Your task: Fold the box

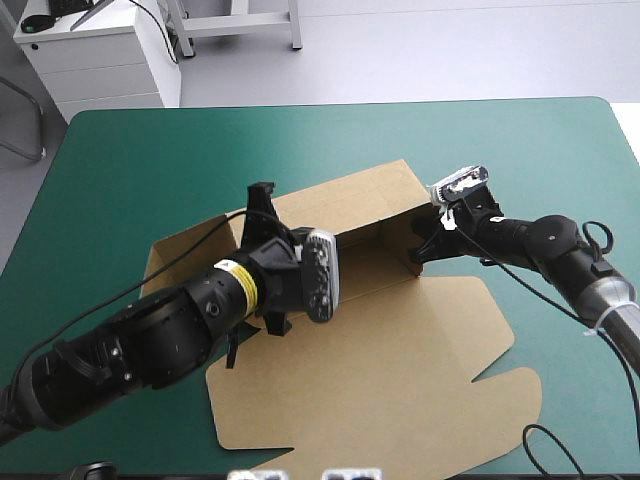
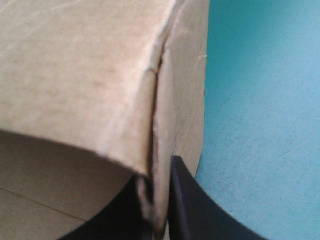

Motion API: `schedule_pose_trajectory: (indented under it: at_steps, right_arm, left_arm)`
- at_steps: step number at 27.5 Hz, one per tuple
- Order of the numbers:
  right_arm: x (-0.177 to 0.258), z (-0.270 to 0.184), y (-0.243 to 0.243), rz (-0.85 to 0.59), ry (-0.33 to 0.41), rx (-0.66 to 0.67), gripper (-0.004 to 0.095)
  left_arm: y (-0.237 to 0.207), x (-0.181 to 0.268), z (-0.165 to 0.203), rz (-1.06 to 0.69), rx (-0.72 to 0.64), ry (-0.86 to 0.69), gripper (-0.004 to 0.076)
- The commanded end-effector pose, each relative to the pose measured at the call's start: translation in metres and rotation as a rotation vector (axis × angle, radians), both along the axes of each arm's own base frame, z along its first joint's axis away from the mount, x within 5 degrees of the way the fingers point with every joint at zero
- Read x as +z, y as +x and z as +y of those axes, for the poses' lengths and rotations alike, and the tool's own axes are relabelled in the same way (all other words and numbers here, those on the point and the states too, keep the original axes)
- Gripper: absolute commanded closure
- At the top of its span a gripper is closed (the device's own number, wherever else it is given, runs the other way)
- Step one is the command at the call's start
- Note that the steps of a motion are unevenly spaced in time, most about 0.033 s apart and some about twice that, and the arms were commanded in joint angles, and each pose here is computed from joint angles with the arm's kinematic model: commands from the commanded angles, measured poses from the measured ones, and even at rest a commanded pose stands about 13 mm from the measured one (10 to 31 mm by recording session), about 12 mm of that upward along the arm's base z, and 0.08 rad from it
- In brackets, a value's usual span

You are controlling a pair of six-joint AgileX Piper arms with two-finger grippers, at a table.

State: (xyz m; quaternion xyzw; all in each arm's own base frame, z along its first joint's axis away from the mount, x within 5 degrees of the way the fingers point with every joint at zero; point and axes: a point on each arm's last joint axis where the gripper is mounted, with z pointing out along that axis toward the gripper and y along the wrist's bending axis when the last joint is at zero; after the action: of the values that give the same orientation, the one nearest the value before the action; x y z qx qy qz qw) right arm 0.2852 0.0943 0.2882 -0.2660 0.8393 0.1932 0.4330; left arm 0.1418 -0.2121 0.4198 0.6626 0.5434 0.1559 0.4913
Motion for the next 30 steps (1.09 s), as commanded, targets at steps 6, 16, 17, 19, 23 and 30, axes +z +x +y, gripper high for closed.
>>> schedule_pose_trajectory:
  at_steps: [6,16,17,19,23,30]
  right_arm:
    - [0.025,-0.006,-0.009,-0.057,-0.01,-0.044,0.0924]
    - [0.03,-0.006,-0.017,-0.043,-0.001,-0.025,0.0925]
    - [0.033,-0.006,-0.019,-0.048,0.002,-0.027,0.0926]
    - [0.038,-0.009,-0.023,-0.065,-0.008,-0.038,0.0925]
    - [0.048,-0.016,-0.035,-0.082,-0.059,-0.078,0.0926]
    - [0.062,-0.025,-0.053,0.068,-0.11,-0.138,0.0926]
  left_arm:
    - [0.048,0.08,0.086,0.256,0.368,-0.375,0.0705]
    - [0.071,0.076,0.187,0.534,0.765,-0.692,0.0709]
    - [0.072,0.077,0.194,0.524,0.798,-0.715,0.0709]
    - [0.072,0.077,0.203,0.514,0.849,-0.742,0.072]
    - [0.065,0.073,0.208,0.504,0.867,-0.728,0.0731]
    - [0.043,0.039,0.208,0.458,0.875,-0.739,0.0731]
